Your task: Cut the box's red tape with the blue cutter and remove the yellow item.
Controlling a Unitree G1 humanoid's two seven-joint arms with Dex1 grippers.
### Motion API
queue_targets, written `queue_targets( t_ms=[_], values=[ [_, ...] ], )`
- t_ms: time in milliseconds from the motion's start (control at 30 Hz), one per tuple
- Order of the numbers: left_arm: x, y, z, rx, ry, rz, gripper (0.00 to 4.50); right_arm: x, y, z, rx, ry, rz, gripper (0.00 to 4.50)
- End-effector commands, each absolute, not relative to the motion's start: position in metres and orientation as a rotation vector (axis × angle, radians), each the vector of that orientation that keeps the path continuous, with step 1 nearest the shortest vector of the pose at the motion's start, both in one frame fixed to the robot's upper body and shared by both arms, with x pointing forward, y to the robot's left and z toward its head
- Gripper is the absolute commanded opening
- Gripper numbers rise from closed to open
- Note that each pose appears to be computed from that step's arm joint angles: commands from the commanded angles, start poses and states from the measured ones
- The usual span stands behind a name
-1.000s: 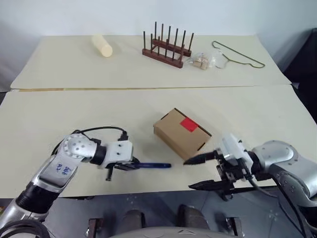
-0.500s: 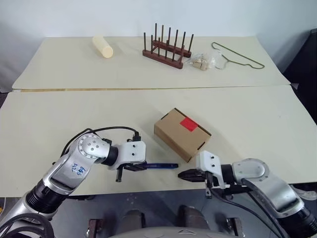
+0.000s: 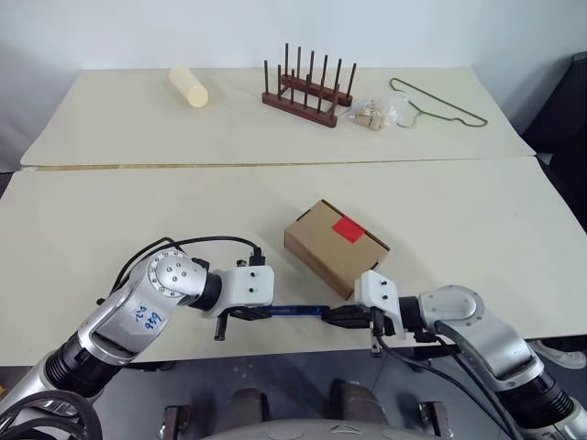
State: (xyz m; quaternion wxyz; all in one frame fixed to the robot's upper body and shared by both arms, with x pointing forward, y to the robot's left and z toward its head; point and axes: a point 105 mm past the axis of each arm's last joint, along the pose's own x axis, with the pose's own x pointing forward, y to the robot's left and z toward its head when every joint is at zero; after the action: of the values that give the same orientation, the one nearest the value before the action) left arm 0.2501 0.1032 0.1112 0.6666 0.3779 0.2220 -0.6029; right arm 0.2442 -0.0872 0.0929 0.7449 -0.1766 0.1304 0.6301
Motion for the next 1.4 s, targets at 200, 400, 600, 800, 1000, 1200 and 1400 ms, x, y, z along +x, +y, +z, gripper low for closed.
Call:
queue_targets(
  t_ms=[200,400,600,800,1000,1200,1400],
  values=[
    [0.240,0.102,0.095,0.839,0.572,-1.398,0.44,0.242,-0.083,0.119,-0.299,0.261,1.408,0.05],
    [0.242,0.102,0.096,0.842,0.568,-1.389,0.44,0.251,-0.080,0.127,-0.317,0.247,1.378,0.05],
    [0.244,0.102,0.099,0.832,0.565,-1.369,0.44,0.256,-0.065,0.120,-0.394,0.254,1.417,0.05],
    [0.243,0.103,0.100,0.830,0.573,-1.365,0.44,0.254,-0.057,0.111,-0.390,0.275,1.429,0.05],
    [0.244,0.104,0.100,0.830,0.578,-1.356,0.44,0.256,-0.066,0.111,-0.384,0.288,1.404,0.05],
    [0.243,0.105,0.100,0.830,0.579,-1.355,0.44,0.260,-0.085,0.108,-0.411,0.319,1.377,0.05],
    [0.244,0.105,0.100,0.834,0.575,-1.354,0.44,0.261,-0.088,0.106,-0.422,0.327,1.378,0.05]
  ],
)
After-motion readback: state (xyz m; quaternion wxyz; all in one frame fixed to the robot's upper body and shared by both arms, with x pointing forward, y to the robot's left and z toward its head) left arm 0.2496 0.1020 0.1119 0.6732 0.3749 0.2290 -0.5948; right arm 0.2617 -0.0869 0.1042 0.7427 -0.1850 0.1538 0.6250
